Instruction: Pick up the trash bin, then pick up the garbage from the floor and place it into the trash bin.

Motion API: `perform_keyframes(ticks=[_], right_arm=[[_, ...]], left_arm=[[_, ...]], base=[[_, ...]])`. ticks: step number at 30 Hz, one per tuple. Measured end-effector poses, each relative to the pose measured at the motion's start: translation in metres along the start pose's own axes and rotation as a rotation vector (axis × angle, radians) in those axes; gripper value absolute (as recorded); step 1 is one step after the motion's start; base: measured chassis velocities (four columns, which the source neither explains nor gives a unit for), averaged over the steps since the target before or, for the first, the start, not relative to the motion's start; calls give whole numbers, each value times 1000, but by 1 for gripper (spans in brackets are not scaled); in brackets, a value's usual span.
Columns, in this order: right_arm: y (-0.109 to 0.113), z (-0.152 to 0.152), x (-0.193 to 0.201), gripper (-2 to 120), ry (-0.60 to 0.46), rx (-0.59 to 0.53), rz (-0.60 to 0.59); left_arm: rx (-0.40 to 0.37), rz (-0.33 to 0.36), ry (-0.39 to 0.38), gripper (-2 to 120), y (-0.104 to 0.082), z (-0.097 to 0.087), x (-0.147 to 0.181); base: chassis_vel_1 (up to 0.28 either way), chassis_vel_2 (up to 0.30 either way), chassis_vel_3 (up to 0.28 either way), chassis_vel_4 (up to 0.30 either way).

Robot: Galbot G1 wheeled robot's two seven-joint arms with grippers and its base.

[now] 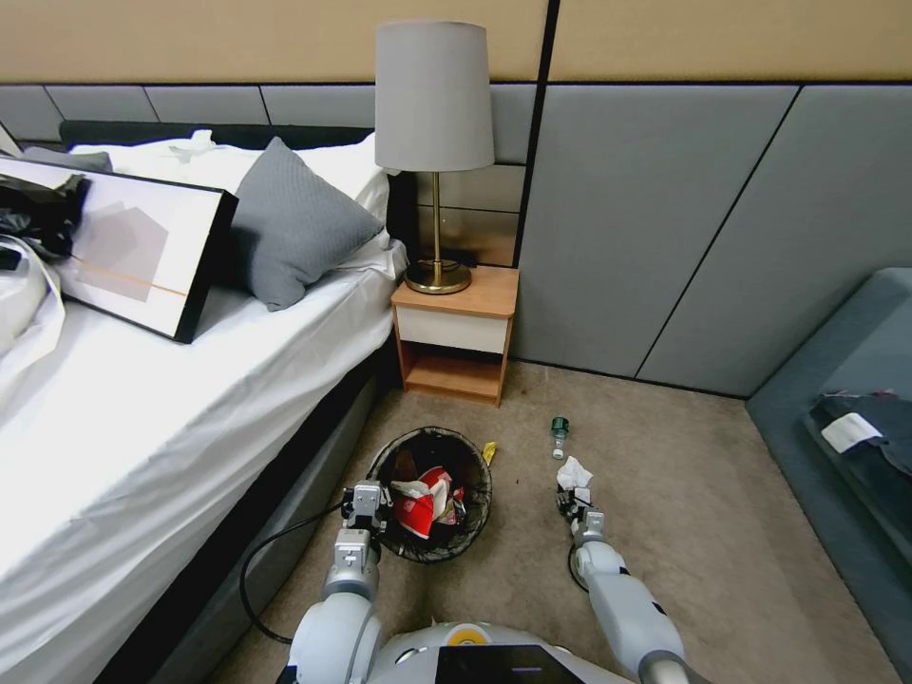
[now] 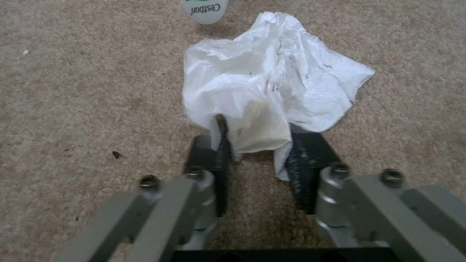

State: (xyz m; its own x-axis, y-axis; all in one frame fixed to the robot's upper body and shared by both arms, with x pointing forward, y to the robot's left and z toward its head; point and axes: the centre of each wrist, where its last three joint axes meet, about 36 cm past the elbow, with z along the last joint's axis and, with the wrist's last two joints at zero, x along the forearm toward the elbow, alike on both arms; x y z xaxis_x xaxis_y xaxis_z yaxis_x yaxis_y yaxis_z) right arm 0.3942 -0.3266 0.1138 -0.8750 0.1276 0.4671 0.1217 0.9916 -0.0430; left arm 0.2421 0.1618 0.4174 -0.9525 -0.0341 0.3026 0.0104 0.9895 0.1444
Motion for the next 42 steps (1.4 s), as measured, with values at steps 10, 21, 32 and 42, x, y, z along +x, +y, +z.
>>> perform_keyframes(ticks=[10,21,32,42], right_arm=[[-6,-1,-2,0,-14,12,-7],[-8,-6,-2,0,-52,31,-17],[7,-51,32,0,-279,46,-46],[41,-114,110,0,-659,98,-262]], left_arm=[[-2,0,2,2,-1,2,0],[0,-1,1,2,-1,2,0],[-2,-1,-2,2,-1,2,-1],[-9,9,2,2,-2,4,-2]], base=[[0,0,0,0],[0,0,0,0],[0,0,0,0],[0,0,0,0]])
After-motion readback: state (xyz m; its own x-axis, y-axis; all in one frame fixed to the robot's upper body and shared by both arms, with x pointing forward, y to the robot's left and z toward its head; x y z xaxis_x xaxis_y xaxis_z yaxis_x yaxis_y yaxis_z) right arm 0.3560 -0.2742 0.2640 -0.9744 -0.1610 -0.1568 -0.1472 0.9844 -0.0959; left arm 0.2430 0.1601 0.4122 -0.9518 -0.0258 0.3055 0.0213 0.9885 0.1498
